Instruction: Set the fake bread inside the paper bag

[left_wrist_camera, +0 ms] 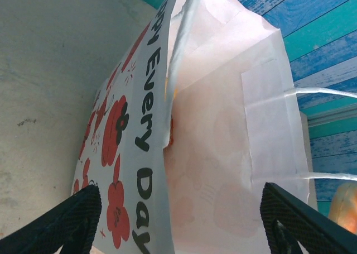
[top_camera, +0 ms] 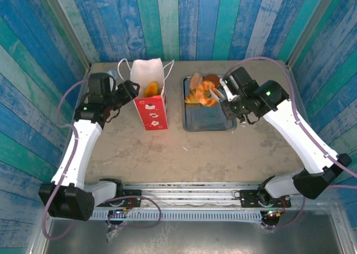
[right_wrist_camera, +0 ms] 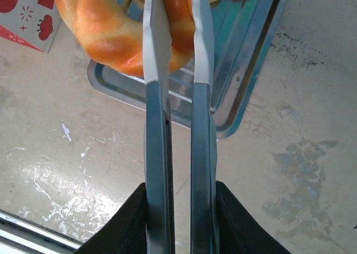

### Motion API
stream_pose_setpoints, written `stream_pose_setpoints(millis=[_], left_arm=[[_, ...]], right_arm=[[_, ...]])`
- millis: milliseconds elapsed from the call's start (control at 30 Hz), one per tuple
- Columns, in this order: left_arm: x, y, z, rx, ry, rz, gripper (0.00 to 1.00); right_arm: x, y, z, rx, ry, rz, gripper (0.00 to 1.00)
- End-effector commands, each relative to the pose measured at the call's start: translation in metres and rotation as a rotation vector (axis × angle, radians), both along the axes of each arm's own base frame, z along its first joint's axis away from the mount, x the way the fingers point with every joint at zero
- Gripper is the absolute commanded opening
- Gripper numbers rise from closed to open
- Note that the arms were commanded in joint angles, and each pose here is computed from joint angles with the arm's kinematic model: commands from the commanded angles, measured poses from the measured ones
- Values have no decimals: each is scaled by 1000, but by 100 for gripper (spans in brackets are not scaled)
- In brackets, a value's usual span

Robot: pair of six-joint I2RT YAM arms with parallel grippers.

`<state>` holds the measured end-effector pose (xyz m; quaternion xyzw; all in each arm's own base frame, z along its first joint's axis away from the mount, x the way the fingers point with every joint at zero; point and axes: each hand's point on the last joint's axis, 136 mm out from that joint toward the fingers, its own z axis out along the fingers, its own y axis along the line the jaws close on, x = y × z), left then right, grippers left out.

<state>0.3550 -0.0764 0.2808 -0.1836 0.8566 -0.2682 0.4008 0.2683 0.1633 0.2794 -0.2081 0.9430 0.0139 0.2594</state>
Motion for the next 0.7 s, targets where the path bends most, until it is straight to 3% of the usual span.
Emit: stream_pose_setpoints(millis=[0, 333, 667], left_arm=[[12, 8, 2, 56, -7, 47, 75], [26, 6, 2, 80, -12, 45, 54], [29, 2, 8, 74, -41, 23, 32]], right_arm=[[3, 0, 32, 32, -107, 15, 30], [7, 14, 82, 77, -233, 60, 30], [17, 61, 124, 106, -333, 150, 30]])
